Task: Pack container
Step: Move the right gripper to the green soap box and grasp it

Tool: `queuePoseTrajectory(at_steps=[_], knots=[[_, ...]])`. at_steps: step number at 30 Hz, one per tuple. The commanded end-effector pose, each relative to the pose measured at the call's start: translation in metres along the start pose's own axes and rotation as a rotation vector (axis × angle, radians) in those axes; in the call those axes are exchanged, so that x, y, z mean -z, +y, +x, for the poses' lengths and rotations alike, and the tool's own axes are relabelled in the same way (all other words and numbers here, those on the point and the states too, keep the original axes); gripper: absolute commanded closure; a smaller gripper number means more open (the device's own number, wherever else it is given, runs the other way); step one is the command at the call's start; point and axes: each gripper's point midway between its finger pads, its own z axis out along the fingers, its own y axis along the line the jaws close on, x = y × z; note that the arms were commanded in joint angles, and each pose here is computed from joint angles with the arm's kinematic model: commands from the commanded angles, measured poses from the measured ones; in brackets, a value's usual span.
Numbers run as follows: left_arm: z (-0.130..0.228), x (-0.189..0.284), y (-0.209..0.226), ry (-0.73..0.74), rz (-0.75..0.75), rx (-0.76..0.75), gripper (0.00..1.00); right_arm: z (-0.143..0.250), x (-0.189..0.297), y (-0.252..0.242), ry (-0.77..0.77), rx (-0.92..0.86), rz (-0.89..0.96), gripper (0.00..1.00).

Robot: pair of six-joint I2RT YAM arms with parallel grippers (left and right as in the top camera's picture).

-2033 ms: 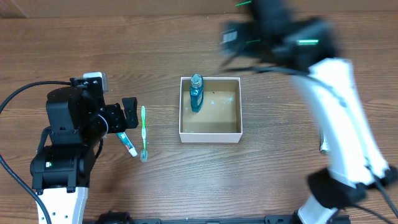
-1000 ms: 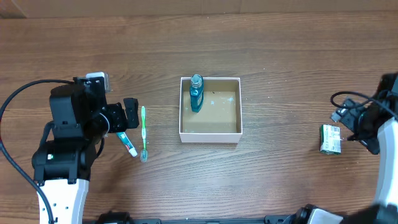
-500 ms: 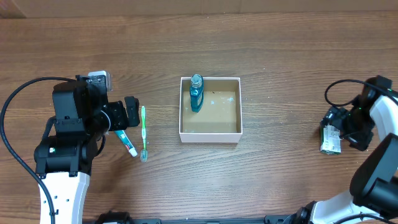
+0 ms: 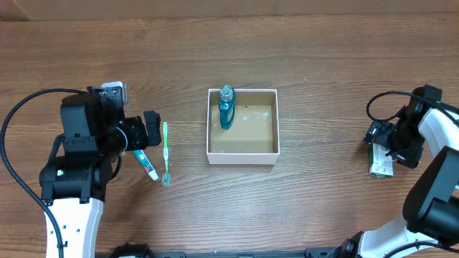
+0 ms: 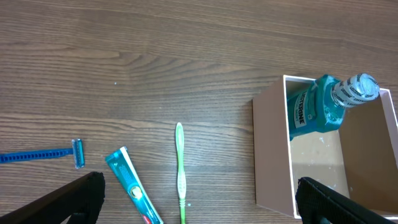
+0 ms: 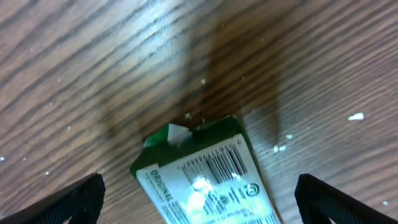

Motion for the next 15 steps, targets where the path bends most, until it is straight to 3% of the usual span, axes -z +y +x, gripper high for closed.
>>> queuePoseTrajectory(at_steps=[1,10,15], knots=[[-0.0085,0.0039,-0.0021,-0.021,0.011,-0.016,0.00,0.0122,-0.0167,-0.0022,0.048,0.003,0.005,0.00],[-0.0085,0.0039,-0.0021,-0.021,0.011,-0.016,0.00,0.0093,-0.0217,-0.0017,0.044,-0.002,0.004,0.01],[-0.0085,0.0039,-0.0021,-0.021,0.011,-0.016,0.00,0.0101,-0.0216,-0.0011,0.048,-0.002,0.001,0.21]])
